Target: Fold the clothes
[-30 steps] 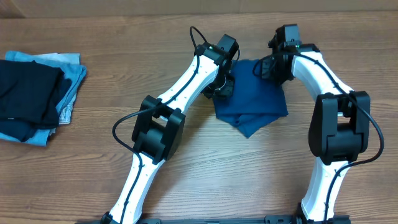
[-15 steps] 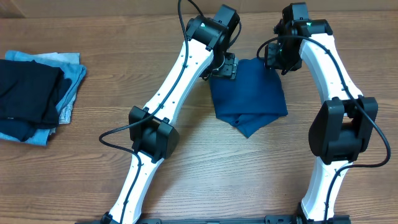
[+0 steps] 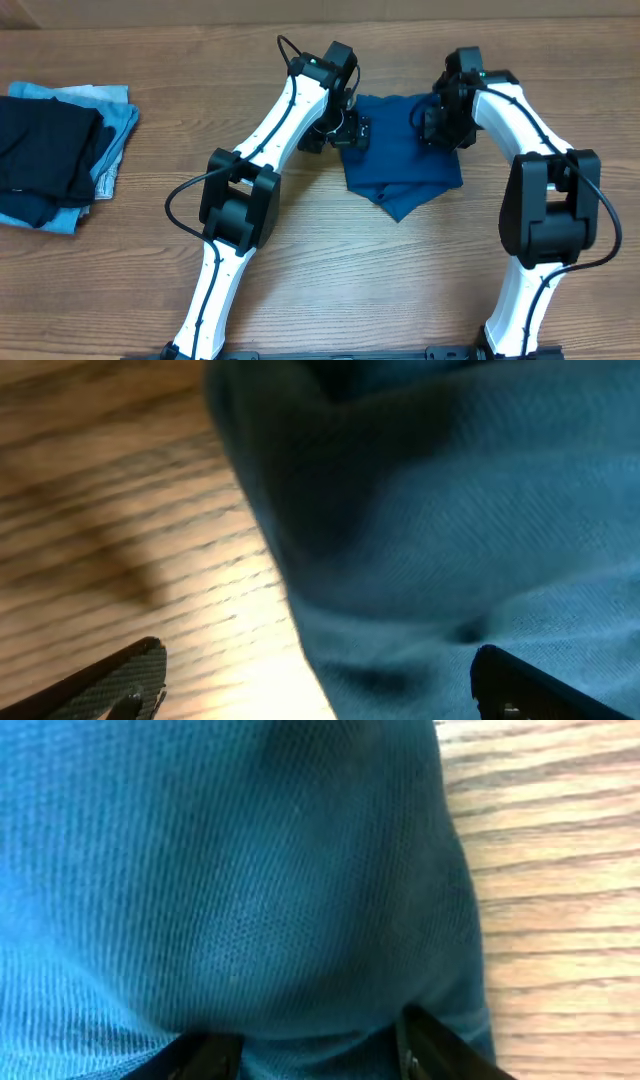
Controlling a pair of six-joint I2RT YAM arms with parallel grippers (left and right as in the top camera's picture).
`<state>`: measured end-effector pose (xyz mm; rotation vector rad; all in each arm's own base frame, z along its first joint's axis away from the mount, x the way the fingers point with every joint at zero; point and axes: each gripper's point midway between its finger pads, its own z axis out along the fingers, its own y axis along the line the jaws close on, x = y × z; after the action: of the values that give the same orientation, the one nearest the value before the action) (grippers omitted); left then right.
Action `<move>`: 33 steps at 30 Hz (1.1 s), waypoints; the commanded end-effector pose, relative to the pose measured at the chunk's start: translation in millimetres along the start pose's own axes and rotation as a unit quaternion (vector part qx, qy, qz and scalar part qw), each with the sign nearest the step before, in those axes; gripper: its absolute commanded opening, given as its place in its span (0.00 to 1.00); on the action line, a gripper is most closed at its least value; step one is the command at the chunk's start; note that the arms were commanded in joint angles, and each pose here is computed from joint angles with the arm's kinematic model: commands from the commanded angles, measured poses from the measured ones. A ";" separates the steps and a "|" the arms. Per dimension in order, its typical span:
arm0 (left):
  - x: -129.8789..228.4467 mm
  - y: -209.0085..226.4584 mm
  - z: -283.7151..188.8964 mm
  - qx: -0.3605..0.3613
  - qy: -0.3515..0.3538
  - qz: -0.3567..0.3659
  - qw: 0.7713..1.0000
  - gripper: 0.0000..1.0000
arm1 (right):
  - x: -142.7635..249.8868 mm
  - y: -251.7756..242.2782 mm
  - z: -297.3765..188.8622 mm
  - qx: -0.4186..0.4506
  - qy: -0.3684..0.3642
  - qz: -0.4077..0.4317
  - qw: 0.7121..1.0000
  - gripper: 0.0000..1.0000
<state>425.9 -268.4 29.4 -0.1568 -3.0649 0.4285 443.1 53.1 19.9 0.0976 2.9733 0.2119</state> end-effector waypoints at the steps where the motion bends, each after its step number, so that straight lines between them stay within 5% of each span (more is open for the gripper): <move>1: 10.9 -8.1 15.5 0.037 0.024 -0.003 0.999 1.00 | 30.0 5.8 26.0 -0.026 0.043 0.005 0.999 0.52; 11: 16.3 -31.8 47.7 0.133 0.040 -0.034 0.990 1.00 | 29.2 12.4 26.3 -0.045 0.041 0.005 0.998 0.51; 14: 10.9 -60.6 38.3 0.211 0.037 -0.012 0.977 1.00 | 28.7 12.6 26.3 -0.045 0.040 0.005 0.998 0.51; 18: -3.2 -97.1 17.0 0.314 0.013 0.037 0.949 0.77 | 28.7 12.6 26.3 -0.045 0.040 0.005 0.998 0.51; 24: 1.2 -85.5 42.9 0.212 -0.009 0.047 0.976 0.92 | 28.1 16.6 26.0 -0.057 0.040 0.005 0.998 0.51; 33: -2.4 -101.1 54.8 0.167 -0.052 0.080 0.981 0.93 | 27.5 17.1 25.9 -0.058 0.039 0.005 0.998 0.52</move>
<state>425.3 -368.2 27.9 -0.3039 -3.0108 1.0457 442.9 55.4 19.0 0.1051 2.9431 0.2802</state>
